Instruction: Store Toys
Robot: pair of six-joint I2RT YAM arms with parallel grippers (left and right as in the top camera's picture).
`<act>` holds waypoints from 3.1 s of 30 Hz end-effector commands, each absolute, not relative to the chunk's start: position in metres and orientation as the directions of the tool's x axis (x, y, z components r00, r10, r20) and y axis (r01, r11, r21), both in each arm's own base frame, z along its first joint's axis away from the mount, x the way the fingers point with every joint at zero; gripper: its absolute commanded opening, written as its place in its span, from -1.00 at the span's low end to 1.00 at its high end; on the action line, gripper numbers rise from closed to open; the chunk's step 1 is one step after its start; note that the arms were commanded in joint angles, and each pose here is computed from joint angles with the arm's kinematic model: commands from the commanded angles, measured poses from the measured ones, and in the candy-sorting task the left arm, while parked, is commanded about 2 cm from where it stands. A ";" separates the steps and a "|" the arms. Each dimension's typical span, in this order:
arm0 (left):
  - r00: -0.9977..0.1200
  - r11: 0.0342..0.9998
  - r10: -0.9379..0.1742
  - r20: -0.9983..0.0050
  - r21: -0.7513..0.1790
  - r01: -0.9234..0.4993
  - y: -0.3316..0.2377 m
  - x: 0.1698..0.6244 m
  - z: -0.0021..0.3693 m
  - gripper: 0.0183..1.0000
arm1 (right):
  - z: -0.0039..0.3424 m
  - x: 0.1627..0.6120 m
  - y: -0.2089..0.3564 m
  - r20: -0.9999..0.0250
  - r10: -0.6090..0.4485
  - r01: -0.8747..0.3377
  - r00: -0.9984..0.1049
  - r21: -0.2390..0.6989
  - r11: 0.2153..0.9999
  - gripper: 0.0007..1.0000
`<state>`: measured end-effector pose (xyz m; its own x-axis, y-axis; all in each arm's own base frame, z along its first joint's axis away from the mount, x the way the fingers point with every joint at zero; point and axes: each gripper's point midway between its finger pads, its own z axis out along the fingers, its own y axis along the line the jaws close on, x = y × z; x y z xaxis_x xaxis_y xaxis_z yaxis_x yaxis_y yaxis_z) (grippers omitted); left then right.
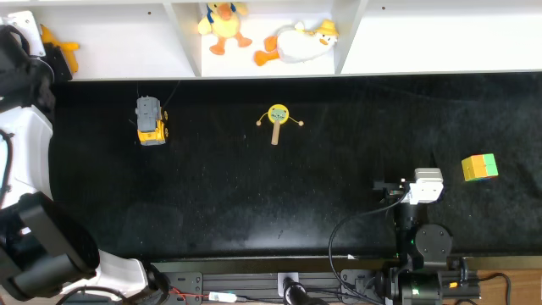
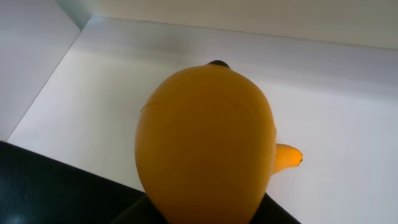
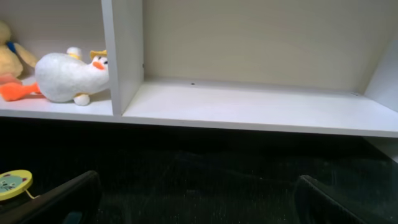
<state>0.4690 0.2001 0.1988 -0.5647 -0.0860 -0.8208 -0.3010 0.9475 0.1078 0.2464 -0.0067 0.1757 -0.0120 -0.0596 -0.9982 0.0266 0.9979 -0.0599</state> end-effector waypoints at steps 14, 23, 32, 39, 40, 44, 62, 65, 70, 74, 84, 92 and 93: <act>-0.541 0.949 -0.088 -0.837 0.094 -0.300 0.199 0.478 0.205 1.00 | 0.172 0.247 -0.007 -0.999 -0.049 0.026 -0.014 -0.049 0.998 0.99; -0.579 0.949 -0.108 -0.808 0.089 -0.301 0.187 0.449 0.222 1.00 | 0.172 0.247 -0.007 -0.999 -0.049 0.026 -0.013 -0.049 0.998 0.99; -0.604 0.943 -0.169 -0.779 0.050 -0.329 0.159 0.382 0.205 1.00 | 0.172 0.247 -0.007 -0.999 -0.049 0.026 -0.014 -0.049 0.998 0.99; -0.655 0.948 -0.297 -0.694 -0.132 -0.291 0.090 0.333 0.145 1.00 | 0.172 0.247 -0.007 -0.999 -0.049 0.026 -0.014 -0.049 0.998 0.99; -0.680 0.953 -0.290 -0.673 -0.140 -0.268 0.078 0.334 0.139 1.00 | 0.172 0.247 -0.007 -0.999 -0.049 0.026 -0.014 -0.049 0.998 0.99; -0.744 0.972 -0.233 -0.626 -0.149 -0.179 0.038 0.343 0.119 1.00 | 0.172 0.247 -0.007 -0.999 -0.049 0.026 -0.014 -0.049 0.998 0.99; -0.793 0.971 -0.236 -0.562 -0.175 -0.165 0.019 0.372 0.062 0.56 | 0.172 0.247 -0.007 -0.999 -0.049 0.026 -0.013 -0.049 0.998 0.99; -0.797 0.971 -0.236 -0.555 -0.175 -0.166 0.019 0.372 0.060 0.48 | 0.172 0.247 -0.007 -0.999 -0.049 0.026 -0.013 -0.049 0.998 0.99; -0.799 0.971 -0.236 -0.553 -0.174 -0.166 0.019 0.371 0.059 0.12 | 0.172 0.247 -0.007 -0.999 -0.049 0.026 -0.013 -0.049 0.998 0.99; -0.799 0.971 -0.236 -0.552 -0.173 -0.167 0.019 0.371 0.059 0.04 | 0.172 0.247 -0.007 -0.999 -0.049 0.026 -0.014 -0.049 0.998 0.99; -0.796 0.972 -0.235 -0.557 -0.138 -0.191 0.024 0.354 0.080 -0.10 | 0.172 0.247 -0.007 -0.999 -0.049 0.026 -0.013 -0.049 0.998 0.99; -0.755 0.977 -0.214 -0.619 -0.136 -0.165 0.019 0.338 0.123 -0.11 | 0.172 0.247 -0.007 -0.999 -0.049 0.026 -0.013 -0.049 0.998 0.99; -0.750 0.979 -0.204 -0.629 -0.135 -0.152 0.017 0.340 0.128 -0.12 | 0.172 0.247 -0.007 -0.999 -0.049 0.026 -0.014 -0.049 0.998 0.99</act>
